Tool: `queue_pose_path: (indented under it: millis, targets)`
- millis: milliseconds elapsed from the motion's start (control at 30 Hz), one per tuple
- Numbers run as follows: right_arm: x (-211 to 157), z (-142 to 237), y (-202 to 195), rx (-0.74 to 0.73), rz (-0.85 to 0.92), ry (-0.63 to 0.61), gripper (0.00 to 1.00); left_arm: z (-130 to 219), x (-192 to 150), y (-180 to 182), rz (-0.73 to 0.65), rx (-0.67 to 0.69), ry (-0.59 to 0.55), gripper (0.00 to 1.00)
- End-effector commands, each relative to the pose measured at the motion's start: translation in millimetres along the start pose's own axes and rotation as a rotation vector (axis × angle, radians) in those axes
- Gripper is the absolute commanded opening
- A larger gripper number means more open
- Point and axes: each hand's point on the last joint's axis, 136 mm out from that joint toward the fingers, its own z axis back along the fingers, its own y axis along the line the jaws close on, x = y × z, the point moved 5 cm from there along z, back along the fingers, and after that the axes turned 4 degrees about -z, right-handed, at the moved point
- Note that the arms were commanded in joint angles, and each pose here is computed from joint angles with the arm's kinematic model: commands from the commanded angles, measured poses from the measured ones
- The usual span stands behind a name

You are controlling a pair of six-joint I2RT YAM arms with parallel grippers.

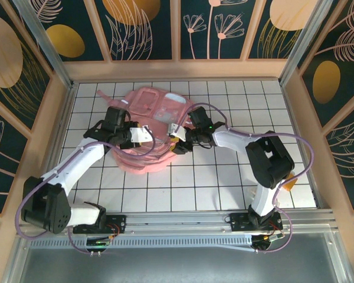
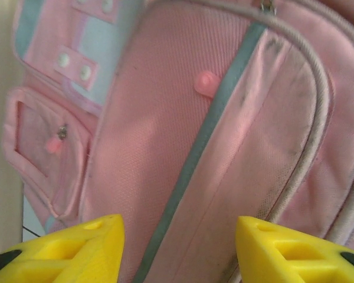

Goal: Pack books, pencil case, and school supplies into a backpack

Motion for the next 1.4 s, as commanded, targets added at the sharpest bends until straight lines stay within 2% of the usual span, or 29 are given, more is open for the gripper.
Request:
queue_pose_path:
  millis: [0, 33, 100, 200, 300, 533, 933, 1000, 1100, 1233, 1300, 1367]
  targets:
    - [6, -10, -13, -0.027, -0.016, -0.018, 0.46, -12, -3, -4, -0.077, -0.013, 0.020, 0.55]
    - [3, -13, -14, -0.023, -0.026, -0.010, 0.45, -14, -3, -8, -0.085, -0.040, 0.007, 0.57]
    - [-1, -18, -13, 0.003, -0.036, -0.003, 0.36, -18, -3, -11, -0.074, -0.055, 0.002, 0.59]
    - [-2, -22, -11, 0.034, -0.047, -0.003, 0.14, -25, -9, -12, -0.070, -0.062, 0.039, 0.60]
    - [2, -19, -9, 0.025, -0.035, -0.019, 0.00, -27, -11, -12, -0.080, -0.087, 0.054, 0.60]
    - [29, 18, -17, -0.050, -0.016, -0.141, 0.00, -14, -1, -25, -0.145, -0.145, -0.030, 0.72]
    - [60, 57, -25, -0.114, -0.034, -0.300, 0.00, -15, 7, -22, -0.135, -0.156, -0.076, 0.70]
    - [61, 59, -25, -0.108, -0.039, -0.306, 0.00, -13, 9, -14, -0.128, -0.115, -0.085, 0.64]
    - [60, 60, -24, -0.107, -0.029, -0.299, 0.00, -13, 12, -3, -0.111, -0.059, -0.092, 0.47]
    - [59, 61, -22, -0.110, -0.030, -0.300, 0.00, -19, 11, -5, -0.084, -0.070, -0.092, 0.28]
    - [57, 61, -22, -0.120, -0.033, -0.295, 0.00, -15, 18, 6, -0.077, -0.058, -0.113, 0.19]
    - [55, 61, -23, -0.135, -0.039, -0.292, 0.00, -13, 24, 10, -0.057, -0.061, -0.137, 0.06]
